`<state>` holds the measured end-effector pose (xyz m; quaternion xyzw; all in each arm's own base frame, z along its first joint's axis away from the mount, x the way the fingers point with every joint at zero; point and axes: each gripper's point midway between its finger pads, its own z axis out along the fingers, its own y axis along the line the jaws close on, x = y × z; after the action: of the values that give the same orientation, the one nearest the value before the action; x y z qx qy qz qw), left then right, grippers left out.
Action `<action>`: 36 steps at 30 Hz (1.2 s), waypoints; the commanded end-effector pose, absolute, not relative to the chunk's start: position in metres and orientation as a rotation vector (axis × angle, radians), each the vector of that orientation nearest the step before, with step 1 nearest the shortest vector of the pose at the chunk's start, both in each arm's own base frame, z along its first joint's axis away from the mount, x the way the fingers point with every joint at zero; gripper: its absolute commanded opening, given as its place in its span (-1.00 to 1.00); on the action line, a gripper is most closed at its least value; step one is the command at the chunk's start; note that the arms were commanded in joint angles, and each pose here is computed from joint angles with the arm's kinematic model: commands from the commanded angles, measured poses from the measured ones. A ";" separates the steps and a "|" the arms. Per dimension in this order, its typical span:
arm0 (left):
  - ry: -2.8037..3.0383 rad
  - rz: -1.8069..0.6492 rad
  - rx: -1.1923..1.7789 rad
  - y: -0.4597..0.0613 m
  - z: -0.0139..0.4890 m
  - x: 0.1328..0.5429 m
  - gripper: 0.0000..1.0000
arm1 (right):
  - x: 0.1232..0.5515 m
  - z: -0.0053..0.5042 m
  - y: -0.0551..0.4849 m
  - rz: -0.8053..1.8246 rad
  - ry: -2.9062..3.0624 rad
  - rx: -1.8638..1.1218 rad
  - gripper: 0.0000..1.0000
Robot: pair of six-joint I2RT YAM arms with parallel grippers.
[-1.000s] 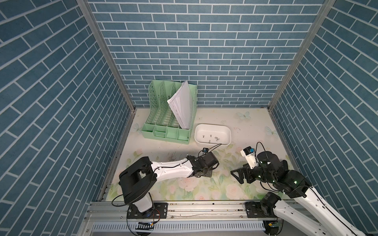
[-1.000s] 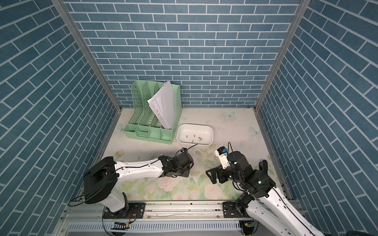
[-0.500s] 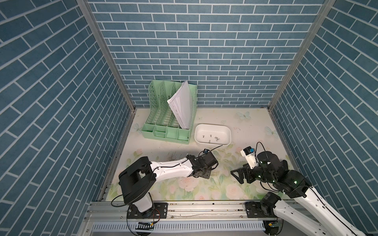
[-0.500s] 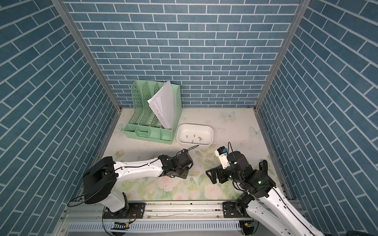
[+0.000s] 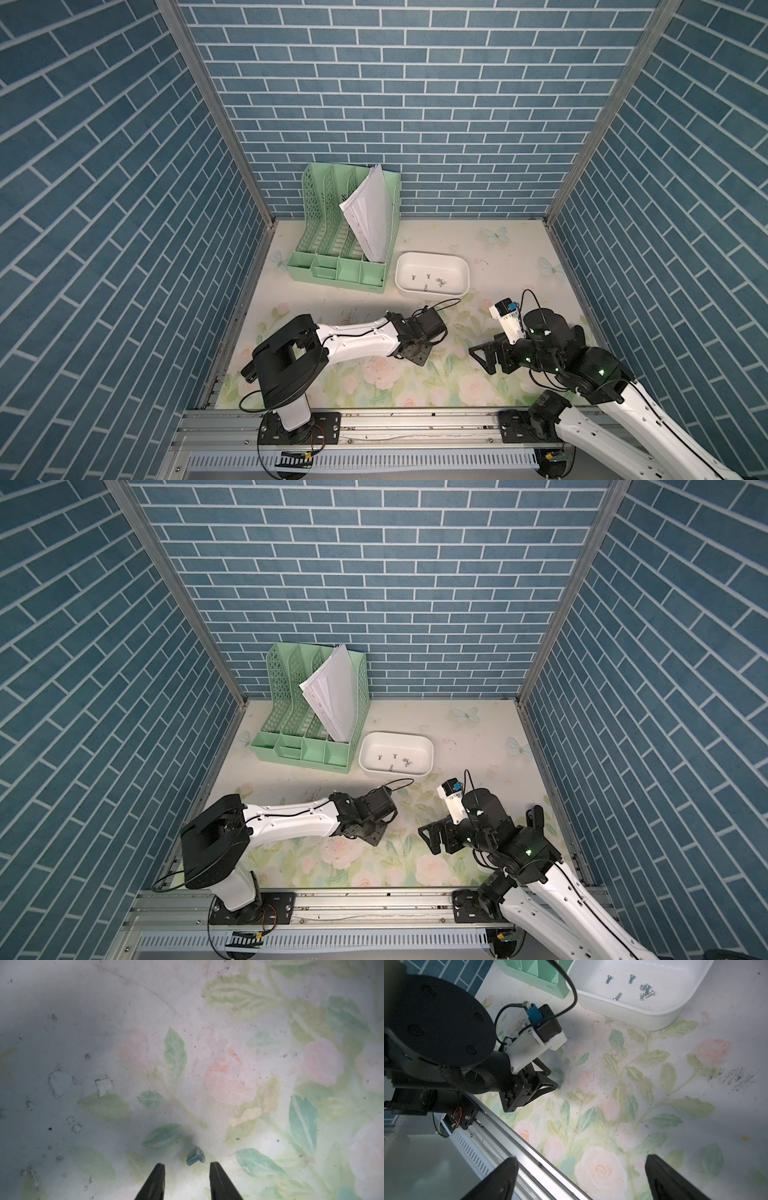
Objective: Put the screws on the desktop into the storage box
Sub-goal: Pick up the screw from the center of the board.
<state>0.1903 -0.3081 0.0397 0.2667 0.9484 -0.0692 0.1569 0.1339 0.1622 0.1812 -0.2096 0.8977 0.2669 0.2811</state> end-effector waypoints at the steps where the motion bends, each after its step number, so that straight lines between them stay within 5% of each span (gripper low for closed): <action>1: 2.726 -0.179 0.844 -0.303 0.038 0.185 -0.17 | 0.134 0.178 0.160 0.714 2.421 -0.525 0.99; 21: 2.739 -0.101 0.971 -0.305 0.025 0.185 -0.06 | 0.133 0.178 0.160 0.715 2.420 -0.524 1.00; 36: 2.759 -0.061 1.006 -0.307 0.018 0.187 -0.19 | 0.133 0.178 0.160 0.715 2.418 -0.523 1.00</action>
<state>0.1848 -0.3096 0.0181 0.3356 0.9353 -0.0323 0.1076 0.1339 0.1615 0.1806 -0.2013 0.8995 0.2683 0.2799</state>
